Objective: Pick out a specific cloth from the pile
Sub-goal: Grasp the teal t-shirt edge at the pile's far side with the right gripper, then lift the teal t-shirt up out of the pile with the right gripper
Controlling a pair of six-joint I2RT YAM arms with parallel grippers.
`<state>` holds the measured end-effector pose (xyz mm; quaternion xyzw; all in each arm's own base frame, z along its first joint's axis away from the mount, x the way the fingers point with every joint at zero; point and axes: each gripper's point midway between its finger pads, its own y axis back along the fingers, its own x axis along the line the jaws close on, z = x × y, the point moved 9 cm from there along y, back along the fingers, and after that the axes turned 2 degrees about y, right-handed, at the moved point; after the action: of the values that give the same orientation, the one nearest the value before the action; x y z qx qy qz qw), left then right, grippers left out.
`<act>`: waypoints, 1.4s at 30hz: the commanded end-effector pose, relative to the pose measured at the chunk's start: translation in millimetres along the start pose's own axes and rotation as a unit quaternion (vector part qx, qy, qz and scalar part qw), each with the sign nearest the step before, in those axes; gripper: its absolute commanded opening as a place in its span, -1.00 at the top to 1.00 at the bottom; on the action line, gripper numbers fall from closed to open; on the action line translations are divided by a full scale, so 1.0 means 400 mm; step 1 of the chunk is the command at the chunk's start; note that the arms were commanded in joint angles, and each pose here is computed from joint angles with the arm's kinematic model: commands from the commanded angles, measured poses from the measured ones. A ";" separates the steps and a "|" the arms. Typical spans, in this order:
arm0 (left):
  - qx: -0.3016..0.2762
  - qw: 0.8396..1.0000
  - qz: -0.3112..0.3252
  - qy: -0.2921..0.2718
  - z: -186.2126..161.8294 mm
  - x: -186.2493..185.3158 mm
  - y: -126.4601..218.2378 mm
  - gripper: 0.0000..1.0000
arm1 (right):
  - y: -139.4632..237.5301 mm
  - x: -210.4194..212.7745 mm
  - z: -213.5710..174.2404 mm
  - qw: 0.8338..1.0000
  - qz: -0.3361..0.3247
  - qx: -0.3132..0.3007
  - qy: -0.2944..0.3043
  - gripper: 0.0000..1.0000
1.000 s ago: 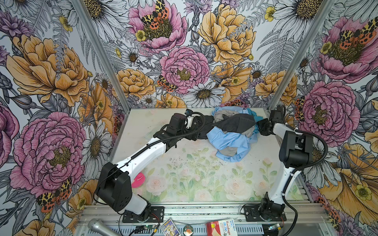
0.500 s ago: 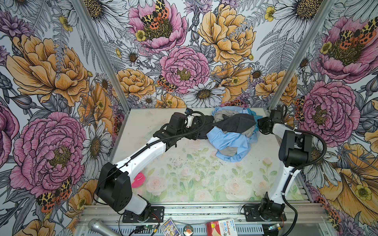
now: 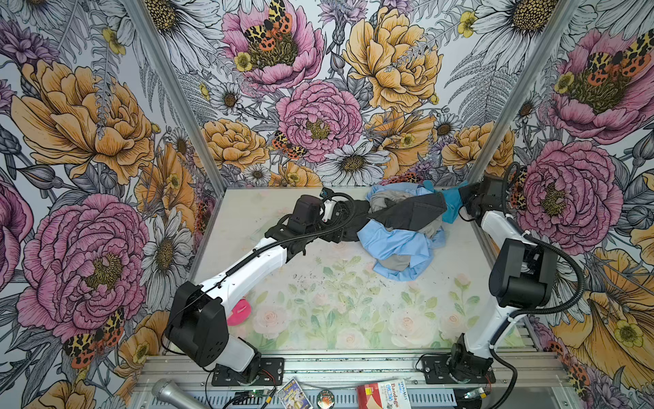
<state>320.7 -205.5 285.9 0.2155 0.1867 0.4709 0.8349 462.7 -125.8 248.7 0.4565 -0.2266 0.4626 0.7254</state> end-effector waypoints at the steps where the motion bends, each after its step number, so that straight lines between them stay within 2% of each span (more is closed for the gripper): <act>1: -0.003 1.000 -0.012 0.001 0.007 -0.013 0.006 -0.97 | 0.051 0.079 0.052 0.996 0.039 -0.060 0.044 1.00; 6: -0.003 1.000 -0.008 0.002 0.004 -0.011 0.012 -0.98 | 0.103 0.141 0.093 0.989 0.062 -0.104 0.081 1.00; 18: 0.003 1.000 -0.001 0.008 -0.012 -0.007 0.007 -0.98 | 0.201 0.305 0.157 0.967 0.133 -0.153 0.152 1.00; 26: 0.010 1.000 0.004 0.012 -0.021 0.001 -0.001 -0.97 | 0.267 0.415 0.141 0.949 0.185 -0.163 0.199 1.00; 31: 0.012 1.000 0.008 0.016 -0.025 0.008 -0.003 -0.98 | 0.327 0.493 0.121 0.931 0.222 -0.174 0.231 1.00; 42: 0.002 0.999 0.020 0.030 -0.021 0.025 0.001 -0.98 | 0.464 0.641 0.097 0.900 0.314 -0.171 0.250 1.00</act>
<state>319.6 -201.7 274.5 0.2211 0.2067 0.4762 0.8256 453.4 -28.6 497.6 0.1457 -0.2243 0.6892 0.6734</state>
